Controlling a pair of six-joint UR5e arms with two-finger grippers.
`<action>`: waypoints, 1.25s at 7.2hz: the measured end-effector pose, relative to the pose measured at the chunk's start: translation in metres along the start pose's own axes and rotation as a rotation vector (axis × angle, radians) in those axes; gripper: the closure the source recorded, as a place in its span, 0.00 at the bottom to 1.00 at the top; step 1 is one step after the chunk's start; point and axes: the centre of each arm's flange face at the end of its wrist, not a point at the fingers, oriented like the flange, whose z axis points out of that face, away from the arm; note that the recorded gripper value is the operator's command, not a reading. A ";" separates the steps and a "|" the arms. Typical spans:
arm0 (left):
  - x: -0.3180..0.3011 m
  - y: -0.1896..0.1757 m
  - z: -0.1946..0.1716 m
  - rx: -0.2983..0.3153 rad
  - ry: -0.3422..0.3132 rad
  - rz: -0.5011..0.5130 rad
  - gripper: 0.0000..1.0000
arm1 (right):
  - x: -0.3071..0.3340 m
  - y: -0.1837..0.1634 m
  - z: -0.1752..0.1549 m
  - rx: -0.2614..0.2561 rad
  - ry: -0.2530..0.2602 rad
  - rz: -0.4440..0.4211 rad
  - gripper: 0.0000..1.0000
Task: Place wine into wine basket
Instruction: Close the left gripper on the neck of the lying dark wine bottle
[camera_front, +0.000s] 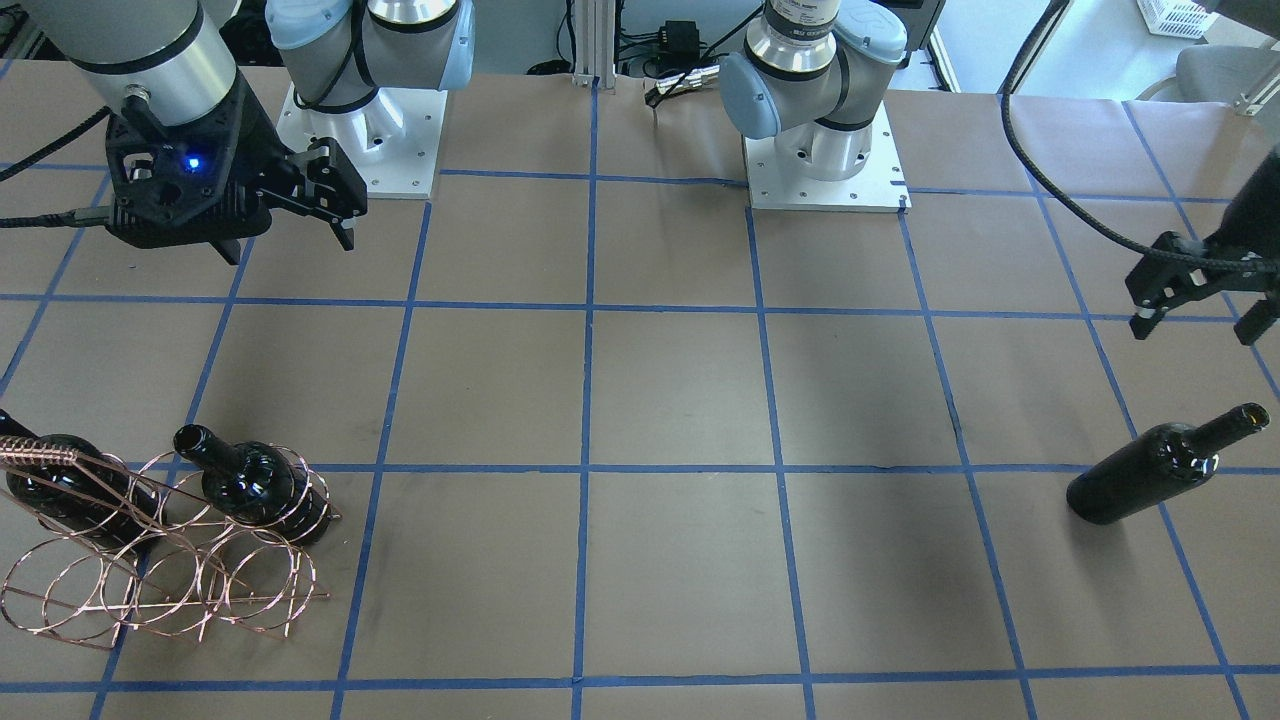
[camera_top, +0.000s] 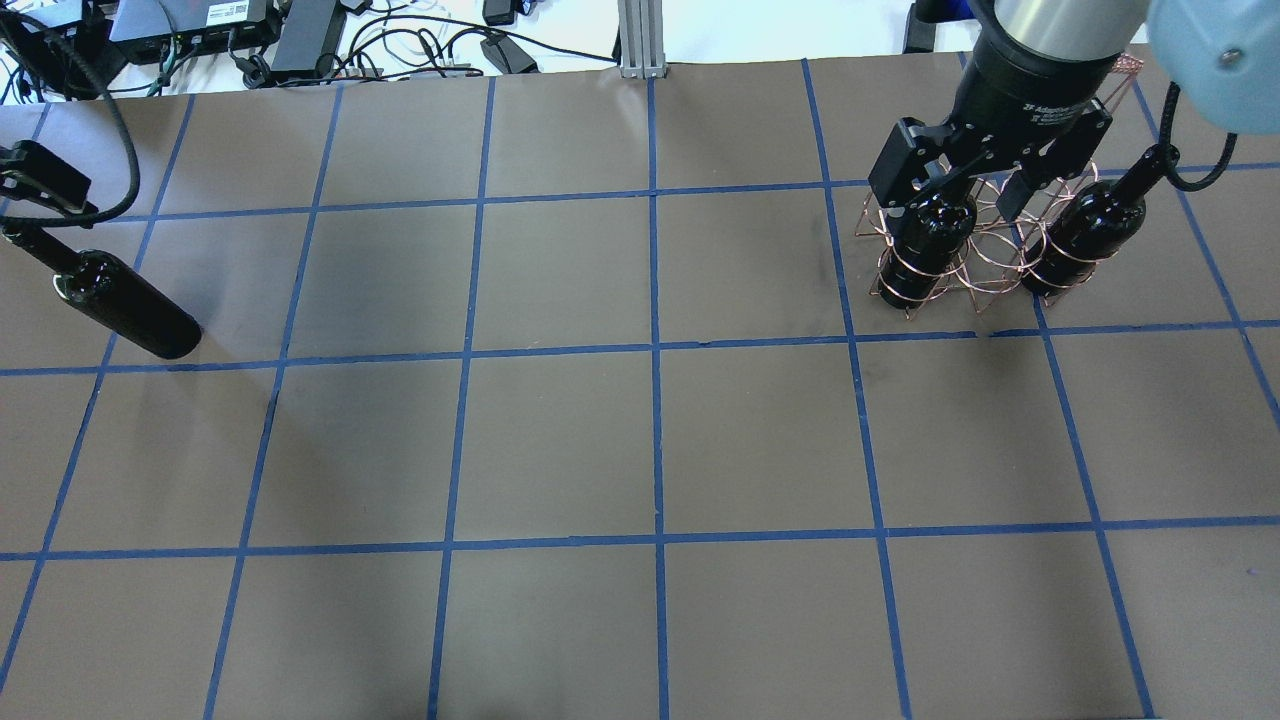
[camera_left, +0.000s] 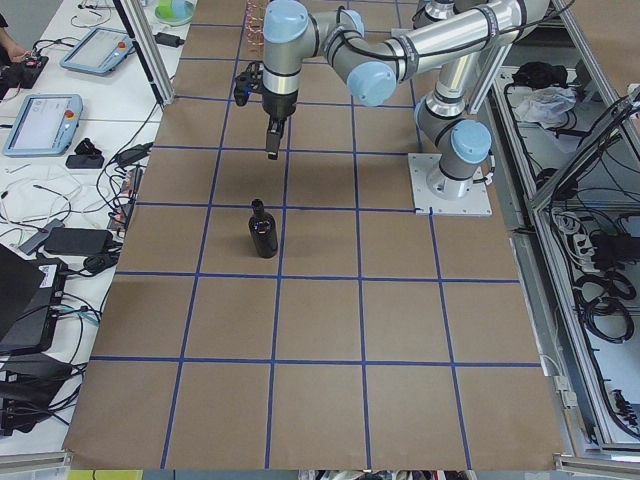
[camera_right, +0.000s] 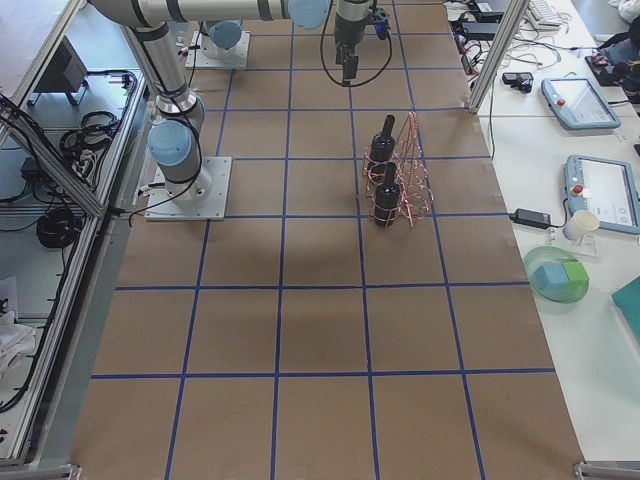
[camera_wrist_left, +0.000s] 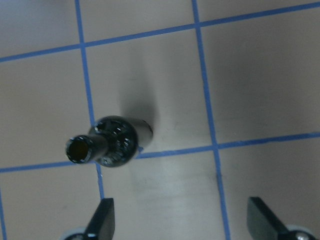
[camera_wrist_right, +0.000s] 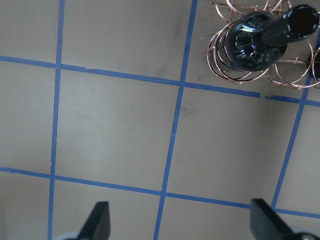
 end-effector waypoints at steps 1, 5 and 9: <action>-0.028 0.006 0.020 0.034 -0.007 0.036 0.01 | 0.000 0.000 0.000 -0.002 0.000 0.000 0.00; -0.083 0.015 0.077 0.101 0.060 0.042 0.00 | 0.001 0.001 0.003 -0.016 -0.001 0.000 0.00; -0.088 0.006 0.098 0.137 0.087 0.032 0.01 | 0.003 0.001 0.003 -0.020 0.011 -0.003 0.00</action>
